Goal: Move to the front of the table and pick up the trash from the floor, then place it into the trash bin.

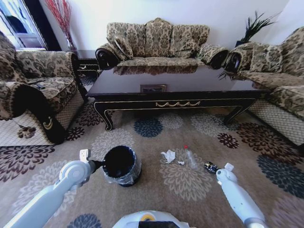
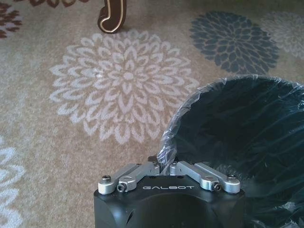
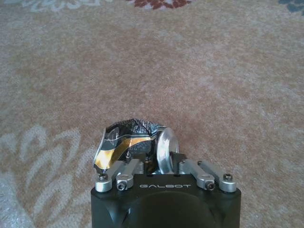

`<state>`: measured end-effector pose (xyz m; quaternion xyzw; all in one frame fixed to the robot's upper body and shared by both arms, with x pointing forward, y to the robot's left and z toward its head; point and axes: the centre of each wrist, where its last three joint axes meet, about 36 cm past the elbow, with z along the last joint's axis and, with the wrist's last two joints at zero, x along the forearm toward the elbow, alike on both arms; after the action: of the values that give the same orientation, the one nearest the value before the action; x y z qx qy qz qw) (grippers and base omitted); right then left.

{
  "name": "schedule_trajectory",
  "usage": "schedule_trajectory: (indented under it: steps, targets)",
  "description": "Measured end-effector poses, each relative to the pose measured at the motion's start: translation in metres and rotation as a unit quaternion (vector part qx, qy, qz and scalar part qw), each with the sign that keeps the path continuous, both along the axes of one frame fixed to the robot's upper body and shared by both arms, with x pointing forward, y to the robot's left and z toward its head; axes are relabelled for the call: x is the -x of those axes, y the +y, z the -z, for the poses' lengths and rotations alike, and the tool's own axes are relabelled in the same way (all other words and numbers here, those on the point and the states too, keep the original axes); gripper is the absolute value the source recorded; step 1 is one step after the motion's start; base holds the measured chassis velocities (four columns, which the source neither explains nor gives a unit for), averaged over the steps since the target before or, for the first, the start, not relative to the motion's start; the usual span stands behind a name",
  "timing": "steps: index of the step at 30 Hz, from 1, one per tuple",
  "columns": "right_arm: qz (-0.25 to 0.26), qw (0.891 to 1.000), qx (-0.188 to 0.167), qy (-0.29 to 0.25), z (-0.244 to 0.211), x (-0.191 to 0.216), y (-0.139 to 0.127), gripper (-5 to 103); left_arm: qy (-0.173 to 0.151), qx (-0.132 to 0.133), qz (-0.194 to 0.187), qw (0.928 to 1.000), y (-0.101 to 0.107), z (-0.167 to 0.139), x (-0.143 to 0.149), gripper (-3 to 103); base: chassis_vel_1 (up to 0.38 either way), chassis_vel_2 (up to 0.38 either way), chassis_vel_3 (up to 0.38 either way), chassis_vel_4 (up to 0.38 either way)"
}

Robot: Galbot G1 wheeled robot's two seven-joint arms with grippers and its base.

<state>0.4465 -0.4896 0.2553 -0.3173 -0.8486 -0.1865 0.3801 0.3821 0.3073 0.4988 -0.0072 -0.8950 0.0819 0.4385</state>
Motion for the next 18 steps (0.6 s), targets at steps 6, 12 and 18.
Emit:
schedule_trajectory:
  steps: [6,12,18]
  targets:
    - [-0.003,1.000,0.005,-0.008,-0.007,0.005,-0.001,14,-0.011,0.001,0.014,0.9998,-0.005,-0.012,-0.007,4,0.000,0.000,0.000,0.000]
    - [-0.025,0.997,0.024,-0.066,-0.063,0.012,0.001,13,-0.006,-0.001,0.054,0.9985,-0.024,-0.019,-0.032,4,0.000,0.000,0.000,0.000]
    - [-0.063,0.990,0.043,-0.119,-0.117,0.032,0.017,13,-0.007,0.003,0.092,0.9958,-0.057,-0.028,-0.069,4,0.000,0.000,0.000,0.000]
